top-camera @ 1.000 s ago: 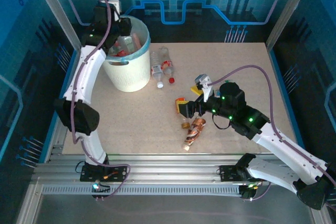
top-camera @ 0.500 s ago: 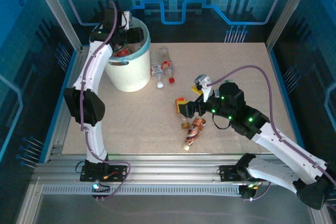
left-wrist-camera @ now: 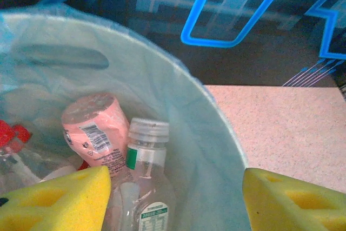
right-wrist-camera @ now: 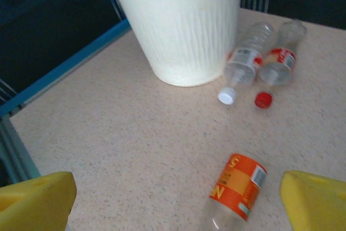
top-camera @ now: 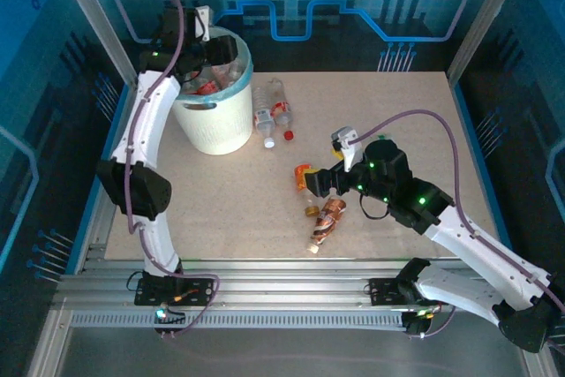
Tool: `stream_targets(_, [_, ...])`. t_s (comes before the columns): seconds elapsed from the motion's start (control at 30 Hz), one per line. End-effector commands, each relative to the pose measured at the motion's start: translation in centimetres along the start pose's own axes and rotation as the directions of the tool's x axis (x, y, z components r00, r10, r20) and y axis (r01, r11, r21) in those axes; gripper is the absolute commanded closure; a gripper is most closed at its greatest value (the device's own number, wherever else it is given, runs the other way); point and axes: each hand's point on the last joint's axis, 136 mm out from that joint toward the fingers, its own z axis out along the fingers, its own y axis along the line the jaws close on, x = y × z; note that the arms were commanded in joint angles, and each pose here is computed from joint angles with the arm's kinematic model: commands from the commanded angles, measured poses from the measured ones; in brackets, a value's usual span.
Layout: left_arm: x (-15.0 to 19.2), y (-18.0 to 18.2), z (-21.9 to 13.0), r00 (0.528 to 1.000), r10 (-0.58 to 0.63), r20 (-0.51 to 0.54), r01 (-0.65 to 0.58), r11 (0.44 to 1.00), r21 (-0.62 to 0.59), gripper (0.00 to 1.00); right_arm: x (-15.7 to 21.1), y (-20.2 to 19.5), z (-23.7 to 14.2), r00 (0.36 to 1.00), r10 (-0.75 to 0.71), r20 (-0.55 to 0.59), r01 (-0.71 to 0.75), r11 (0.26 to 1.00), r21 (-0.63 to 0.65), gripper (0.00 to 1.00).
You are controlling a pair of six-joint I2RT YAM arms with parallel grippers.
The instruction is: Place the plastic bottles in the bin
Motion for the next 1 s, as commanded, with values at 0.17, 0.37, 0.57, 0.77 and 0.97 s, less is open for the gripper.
stream_targets(0.17, [-1.9, -4.1, -9.6, 0.983, 0.065, 0.174, -0.078, 0.994, 0.070, 0.35, 4.7, -5.6, -0.4, 0.962, 0.222, -0.159, -0.164, 0.935, 0.313, 0.00])
stream_targets(0.37, [3.2, -10.0, -14.5, 0.909, 0.288, 0.303, -0.342, 0.928, 0.146, 0.34, 9.7, -6.5, -1.1, 0.885, 0.419, -0.201, -0.300, 0.846, 0.441, 0.00])
stream_targets(0.57, [11.4, -13.2, -17.8, 0.845, 0.414, 0.340, -0.513, 0.807, 0.291, 0.26, 15.3, -4.6, -1.5, 0.856, 0.452, -0.251, -0.272, 0.806, 0.525, 0.00])
stream_targets(0.77, [17.0, -12.6, -19.6, 0.823, 0.457, 0.338, -0.562, 0.742, 0.365, 0.22, 18.5, -2.2, -0.7, 0.830, 0.470, -0.298, -0.253, 0.796, 0.550, 0.00])
stream_targets(0.97, [20.3, -11.5, -19.3, 0.811, 0.531, 0.244, -0.584, 0.716, 0.383, 0.22, 20.6, -1.4, 0.5, 0.799, 0.503, -0.329, -0.250, 0.777, 0.578, 0.02])
